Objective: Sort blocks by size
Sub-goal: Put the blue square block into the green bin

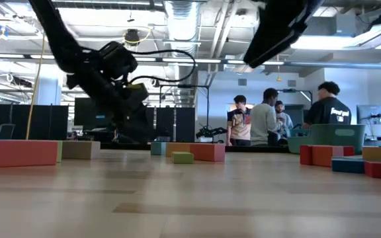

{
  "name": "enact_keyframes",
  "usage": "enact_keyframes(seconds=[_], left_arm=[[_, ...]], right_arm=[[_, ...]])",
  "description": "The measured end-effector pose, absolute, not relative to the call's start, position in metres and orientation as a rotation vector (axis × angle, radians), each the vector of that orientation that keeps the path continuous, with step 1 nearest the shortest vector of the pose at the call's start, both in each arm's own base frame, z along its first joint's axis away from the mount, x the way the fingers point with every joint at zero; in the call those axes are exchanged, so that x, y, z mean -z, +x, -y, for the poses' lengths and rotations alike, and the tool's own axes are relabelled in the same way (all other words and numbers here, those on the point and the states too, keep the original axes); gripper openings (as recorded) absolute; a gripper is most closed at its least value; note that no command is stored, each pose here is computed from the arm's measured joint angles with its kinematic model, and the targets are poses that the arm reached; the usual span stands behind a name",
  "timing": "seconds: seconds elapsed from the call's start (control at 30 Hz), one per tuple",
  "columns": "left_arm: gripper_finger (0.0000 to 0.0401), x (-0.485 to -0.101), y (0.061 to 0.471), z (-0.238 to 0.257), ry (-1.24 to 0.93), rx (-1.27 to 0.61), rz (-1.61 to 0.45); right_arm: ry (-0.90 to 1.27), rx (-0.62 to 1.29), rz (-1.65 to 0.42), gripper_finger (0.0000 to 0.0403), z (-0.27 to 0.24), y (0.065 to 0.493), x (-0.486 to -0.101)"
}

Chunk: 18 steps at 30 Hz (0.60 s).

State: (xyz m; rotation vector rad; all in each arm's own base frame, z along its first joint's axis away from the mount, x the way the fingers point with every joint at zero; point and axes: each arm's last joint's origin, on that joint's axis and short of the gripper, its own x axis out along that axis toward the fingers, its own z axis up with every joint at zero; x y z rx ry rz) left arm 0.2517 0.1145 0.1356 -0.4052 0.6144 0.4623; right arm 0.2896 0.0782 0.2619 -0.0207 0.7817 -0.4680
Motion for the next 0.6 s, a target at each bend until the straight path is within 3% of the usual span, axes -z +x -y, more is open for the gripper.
enact_keyframes(seconds=[0.23, 0.6], left_arm=[[0.0247, -0.131, 0.247, -0.112, -0.435, -0.482, -0.521], [0.0247, -0.107, 0.268, -0.119, -0.512, -0.418, -0.496]], right_arm=[[-0.031, 0.453, -0.837, 0.0282, -0.069, 0.309, -0.241], [-0.013, 0.4, -0.742, 0.0282, -0.061, 0.335, -0.234]])
